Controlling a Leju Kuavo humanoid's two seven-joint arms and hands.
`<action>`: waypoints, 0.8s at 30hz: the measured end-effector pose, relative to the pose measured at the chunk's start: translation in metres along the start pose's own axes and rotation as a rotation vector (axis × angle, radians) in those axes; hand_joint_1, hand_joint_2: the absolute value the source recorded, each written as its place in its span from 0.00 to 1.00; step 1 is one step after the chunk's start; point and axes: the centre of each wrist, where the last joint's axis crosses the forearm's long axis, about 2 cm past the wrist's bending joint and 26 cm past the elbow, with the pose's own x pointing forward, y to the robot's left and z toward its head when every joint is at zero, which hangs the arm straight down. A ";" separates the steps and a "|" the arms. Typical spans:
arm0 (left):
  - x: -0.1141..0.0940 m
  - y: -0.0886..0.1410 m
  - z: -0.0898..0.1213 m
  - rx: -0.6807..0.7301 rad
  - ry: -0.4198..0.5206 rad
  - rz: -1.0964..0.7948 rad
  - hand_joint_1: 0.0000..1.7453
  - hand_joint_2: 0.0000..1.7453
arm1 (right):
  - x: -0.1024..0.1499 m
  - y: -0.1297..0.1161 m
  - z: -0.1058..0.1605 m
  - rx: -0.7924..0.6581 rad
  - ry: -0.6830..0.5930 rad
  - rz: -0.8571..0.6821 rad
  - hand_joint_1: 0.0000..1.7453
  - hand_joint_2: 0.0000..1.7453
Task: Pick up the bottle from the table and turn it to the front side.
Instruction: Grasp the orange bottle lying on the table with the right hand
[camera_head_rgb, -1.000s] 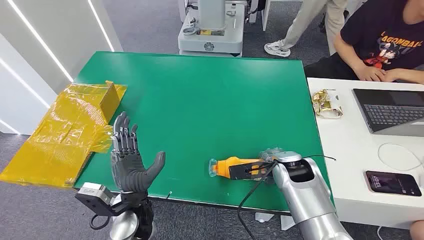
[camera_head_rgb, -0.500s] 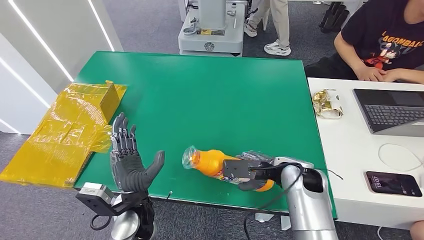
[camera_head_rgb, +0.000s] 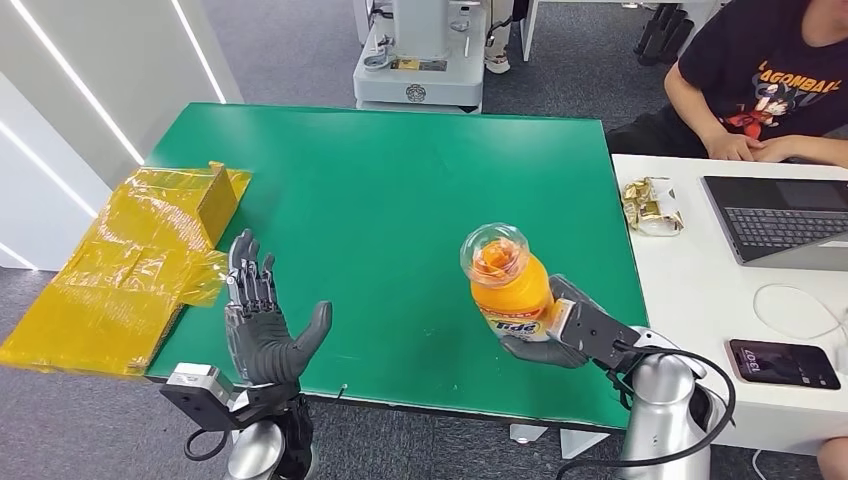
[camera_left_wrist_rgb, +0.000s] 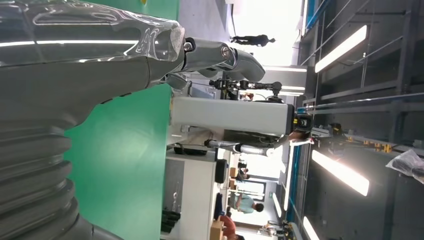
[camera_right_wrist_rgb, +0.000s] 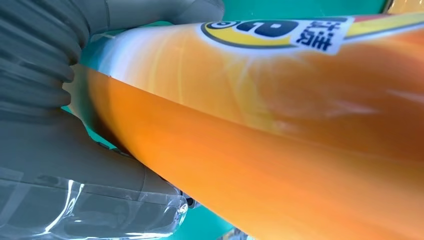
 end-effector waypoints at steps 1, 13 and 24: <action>0.000 0.000 0.000 0.001 0.000 0.001 0.00 1.00 | 0.002 -0.001 0.001 -0.006 -0.004 0.006 1.00 1.00; 0.001 -0.004 -0.002 0.022 0.001 0.014 0.00 1.00 | -0.014 0.004 0.019 -0.055 0.024 -0.053 1.00 1.00; 0.001 -0.005 -0.004 0.012 -0.006 0.011 0.00 1.00 | -0.044 0.014 0.034 -0.119 0.038 -0.190 1.00 1.00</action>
